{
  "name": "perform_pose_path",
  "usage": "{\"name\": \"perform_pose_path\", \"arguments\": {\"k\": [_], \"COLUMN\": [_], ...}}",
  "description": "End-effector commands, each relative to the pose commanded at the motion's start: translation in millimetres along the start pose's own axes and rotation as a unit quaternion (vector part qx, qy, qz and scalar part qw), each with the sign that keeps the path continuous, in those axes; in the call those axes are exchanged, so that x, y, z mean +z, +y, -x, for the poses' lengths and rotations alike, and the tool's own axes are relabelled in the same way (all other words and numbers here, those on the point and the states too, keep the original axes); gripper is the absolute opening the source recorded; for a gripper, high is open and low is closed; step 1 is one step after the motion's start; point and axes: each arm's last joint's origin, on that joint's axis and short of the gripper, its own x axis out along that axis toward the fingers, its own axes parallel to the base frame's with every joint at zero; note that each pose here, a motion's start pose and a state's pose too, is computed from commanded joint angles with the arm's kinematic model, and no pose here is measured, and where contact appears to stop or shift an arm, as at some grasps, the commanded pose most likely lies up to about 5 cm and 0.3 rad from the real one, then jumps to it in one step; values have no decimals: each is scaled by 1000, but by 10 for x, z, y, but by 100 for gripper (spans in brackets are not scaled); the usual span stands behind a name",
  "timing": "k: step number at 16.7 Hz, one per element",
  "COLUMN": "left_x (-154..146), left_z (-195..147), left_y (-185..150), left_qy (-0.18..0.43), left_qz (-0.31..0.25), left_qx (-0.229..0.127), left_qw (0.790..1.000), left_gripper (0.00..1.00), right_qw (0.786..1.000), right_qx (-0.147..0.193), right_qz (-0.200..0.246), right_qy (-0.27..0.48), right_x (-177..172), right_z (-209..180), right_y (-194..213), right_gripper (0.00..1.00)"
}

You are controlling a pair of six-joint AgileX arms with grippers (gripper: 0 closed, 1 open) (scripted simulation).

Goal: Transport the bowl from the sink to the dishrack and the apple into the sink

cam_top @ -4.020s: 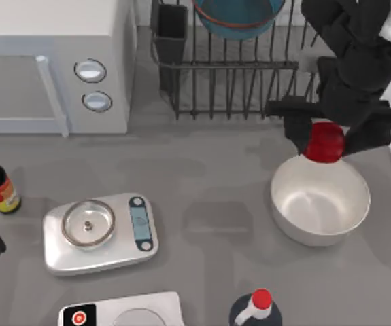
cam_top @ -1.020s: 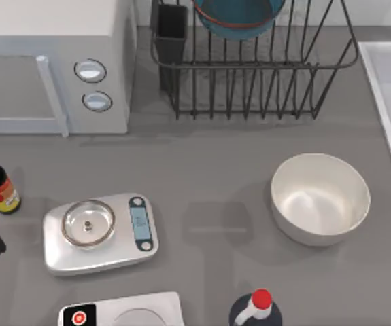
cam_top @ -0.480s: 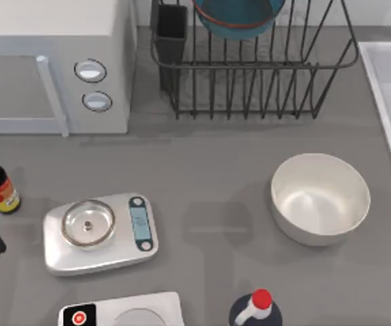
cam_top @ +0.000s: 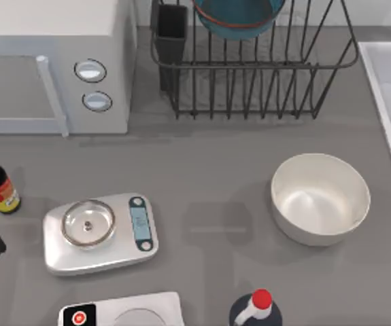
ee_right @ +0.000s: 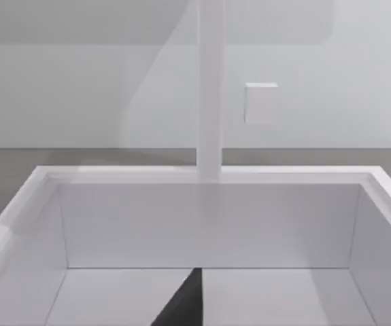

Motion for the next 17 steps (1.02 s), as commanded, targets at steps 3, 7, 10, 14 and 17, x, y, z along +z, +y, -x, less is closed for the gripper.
{"name": "perform_pose_path", "arguments": {"k": [3, 7, 10, 14, 17], "left_x": [0, 0, 0, 0, 0], "left_z": [0, 0, 0, 0, 0], "left_y": [0, 0, 0, 0, 0], "left_qy": [0, 0, 0, 0, 0], "left_qz": [0, 0, 0, 0, 0], "left_qx": [0, 0, 0, 0, 0], "left_qw": [1000, 1000, 1000, 1000, 1000], "left_gripper": [100, 100, 100, 100, 100], "right_qw": [1000, 1000, 1000, 1000, 999], "right_qx": [0, 0, 0, 1, 2], "right_qz": [0, 0, 0, -6, -13], "right_qy": [0, 0, 0, 13, 30], "right_x": [0, 0, 2, 49, 221], "right_z": [0, 0, -1, -2, 11], "right_y": [0, 0, -2, 65, 210], "right_gripper": [100, 100, 100, 100, 100]}}
